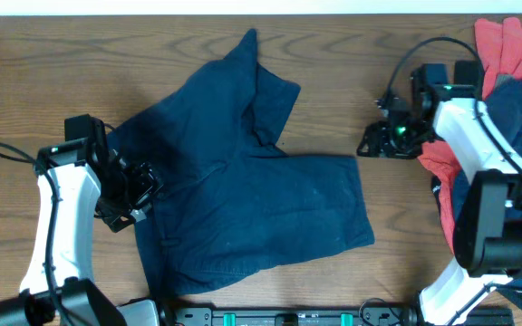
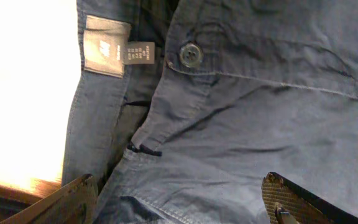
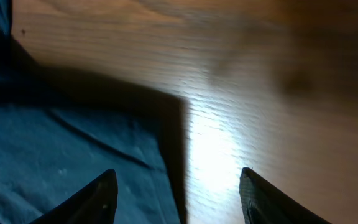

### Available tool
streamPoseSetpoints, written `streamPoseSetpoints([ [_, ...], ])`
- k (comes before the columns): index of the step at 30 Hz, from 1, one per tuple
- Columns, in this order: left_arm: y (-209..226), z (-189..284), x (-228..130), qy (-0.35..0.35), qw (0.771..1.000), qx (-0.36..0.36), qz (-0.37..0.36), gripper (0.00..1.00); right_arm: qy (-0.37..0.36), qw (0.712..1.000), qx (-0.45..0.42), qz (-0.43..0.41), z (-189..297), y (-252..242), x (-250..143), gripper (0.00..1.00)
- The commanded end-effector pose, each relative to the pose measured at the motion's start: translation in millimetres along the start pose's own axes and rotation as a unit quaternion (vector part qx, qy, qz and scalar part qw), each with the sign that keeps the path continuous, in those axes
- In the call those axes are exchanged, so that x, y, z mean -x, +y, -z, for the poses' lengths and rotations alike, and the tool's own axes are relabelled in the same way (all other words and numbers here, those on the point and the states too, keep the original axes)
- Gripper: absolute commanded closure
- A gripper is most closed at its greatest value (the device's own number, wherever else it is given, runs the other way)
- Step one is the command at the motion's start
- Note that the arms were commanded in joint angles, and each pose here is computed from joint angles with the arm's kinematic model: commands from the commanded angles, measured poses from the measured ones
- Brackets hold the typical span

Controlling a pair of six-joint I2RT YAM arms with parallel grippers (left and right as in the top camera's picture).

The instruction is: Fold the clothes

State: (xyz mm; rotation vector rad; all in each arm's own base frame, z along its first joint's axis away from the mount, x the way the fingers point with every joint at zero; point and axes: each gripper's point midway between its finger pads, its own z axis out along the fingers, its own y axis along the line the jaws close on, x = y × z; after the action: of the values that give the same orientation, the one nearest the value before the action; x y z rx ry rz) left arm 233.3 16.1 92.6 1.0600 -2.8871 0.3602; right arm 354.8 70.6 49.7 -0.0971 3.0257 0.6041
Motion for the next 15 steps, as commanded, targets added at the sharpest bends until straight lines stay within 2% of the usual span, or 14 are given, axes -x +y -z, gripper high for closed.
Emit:
streamPoseSetpoints([
  [1, 3.5, -9.3, 4.7, 0.017, 1.0, 0.015, 0.013, 0.14, 0.021, 1.0, 0.013, 0.017, -21.0, 10.0, -4.3, 0.38],
  [7, 4.3, -34.6, 16.6, 0.04, 0.999, 0.026, 0.015, 0.14, 0.042, 0.999, 0.015, 0.018, -50.7, 9.1, -4.1, 0.39],
  [9, -1.8, -43.7, 20.8, 0.049, 0.999, 0.011, -0.002, 0.15, 0.055, 0.998, 0.015, 0.013, -59.5, 6.3, -8.0, 0.4],
  [12, -15.1, -54.7, 22.8, 0.067, 0.997, -0.027, -0.028, 0.2, 0.067, 0.997, 0.023, 0.007, -67.6, 6.4, -11.9, 0.45],
  [15, -14.1, -65.7, 23.3, 0.082, 0.996, -0.026, -0.027, 0.27, 0.069, 0.997, 0.042, 0.005, -68.9, 12.0, -12.4, 0.53],
])
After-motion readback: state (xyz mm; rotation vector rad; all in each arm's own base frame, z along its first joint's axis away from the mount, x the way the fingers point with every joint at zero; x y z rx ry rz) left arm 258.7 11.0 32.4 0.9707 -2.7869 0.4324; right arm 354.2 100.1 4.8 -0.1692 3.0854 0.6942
